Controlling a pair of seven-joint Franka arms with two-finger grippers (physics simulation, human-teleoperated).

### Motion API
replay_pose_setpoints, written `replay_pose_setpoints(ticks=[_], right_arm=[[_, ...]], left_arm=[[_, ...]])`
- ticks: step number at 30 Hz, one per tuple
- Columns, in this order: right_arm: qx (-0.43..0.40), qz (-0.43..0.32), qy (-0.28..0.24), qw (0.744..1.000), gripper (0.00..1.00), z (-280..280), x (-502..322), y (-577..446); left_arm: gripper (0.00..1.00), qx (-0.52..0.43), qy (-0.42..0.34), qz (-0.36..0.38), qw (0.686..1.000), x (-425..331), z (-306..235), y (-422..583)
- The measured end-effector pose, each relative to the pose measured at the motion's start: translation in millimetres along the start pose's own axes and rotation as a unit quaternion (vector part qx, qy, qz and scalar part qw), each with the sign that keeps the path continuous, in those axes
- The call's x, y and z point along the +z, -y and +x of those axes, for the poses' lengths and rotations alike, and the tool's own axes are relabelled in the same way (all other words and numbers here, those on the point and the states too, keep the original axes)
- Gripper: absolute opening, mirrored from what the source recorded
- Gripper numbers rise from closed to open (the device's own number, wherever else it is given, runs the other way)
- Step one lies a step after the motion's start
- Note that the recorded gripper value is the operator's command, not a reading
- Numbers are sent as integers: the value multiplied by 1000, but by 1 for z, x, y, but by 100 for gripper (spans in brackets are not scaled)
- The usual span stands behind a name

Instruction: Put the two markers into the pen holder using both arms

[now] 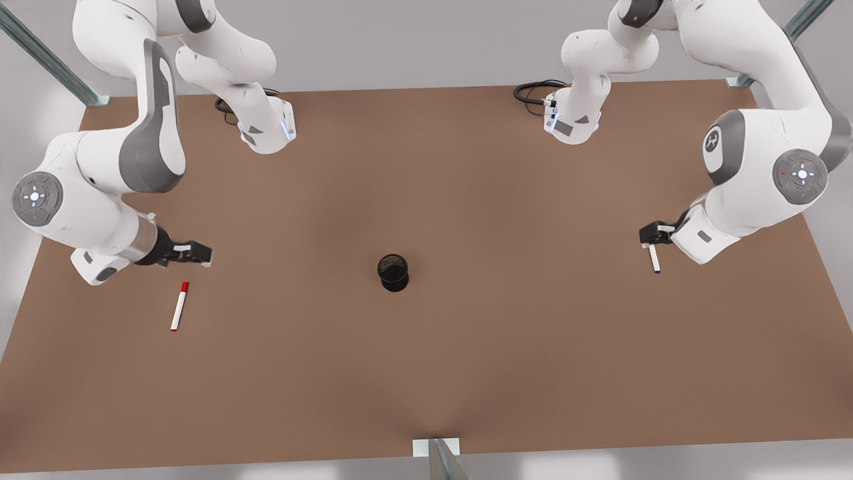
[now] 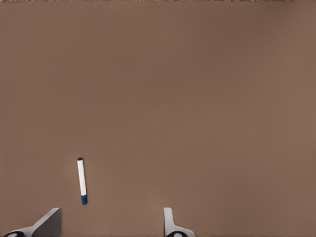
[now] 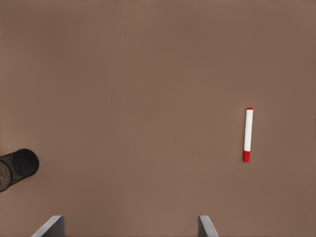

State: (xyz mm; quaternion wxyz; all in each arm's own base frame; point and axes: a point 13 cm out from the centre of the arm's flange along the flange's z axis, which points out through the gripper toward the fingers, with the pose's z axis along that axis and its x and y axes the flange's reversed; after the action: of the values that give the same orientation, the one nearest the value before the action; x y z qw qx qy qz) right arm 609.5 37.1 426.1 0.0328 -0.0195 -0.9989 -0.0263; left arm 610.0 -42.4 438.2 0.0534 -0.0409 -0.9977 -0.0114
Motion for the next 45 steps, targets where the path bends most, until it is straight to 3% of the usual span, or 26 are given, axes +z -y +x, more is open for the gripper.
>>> replay_pose_setpoints(ticks=[3, 9, 15, 23, 32, 41, 45], right_arm=[[1, 1, 22, 1000, 100, -11, -3, 1], [2, 2, 44, 999, 100, -22, -7, 4], [10, 13, 41, 999, 100, -50, 36, 18], [8, 20, 28, 999, 100, -98, 156, 19], [46, 20, 19, 999, 100, -114, 244, 93], [39, 20, 39, 998, 100, -121, 240, 127], [38, 21, 41, 998, 100, -123, 251, 147]], left_arm=[[100, -11, -13, 3, 1000, 27, -12, -18], [100, -82, -95, 31, 992, 213, 30, -122], [100, -86, -51, 36, 994, 295, 48, -164], [100, -51, 7, 25, 998, 358, 45, -181], [79, -18, 34, 17, 999, 379, 47, -191], [72, -8, 31, 19, 999, 413, 55, -203], [48, -2, 39, 16, 999, 413, 52, -205]])
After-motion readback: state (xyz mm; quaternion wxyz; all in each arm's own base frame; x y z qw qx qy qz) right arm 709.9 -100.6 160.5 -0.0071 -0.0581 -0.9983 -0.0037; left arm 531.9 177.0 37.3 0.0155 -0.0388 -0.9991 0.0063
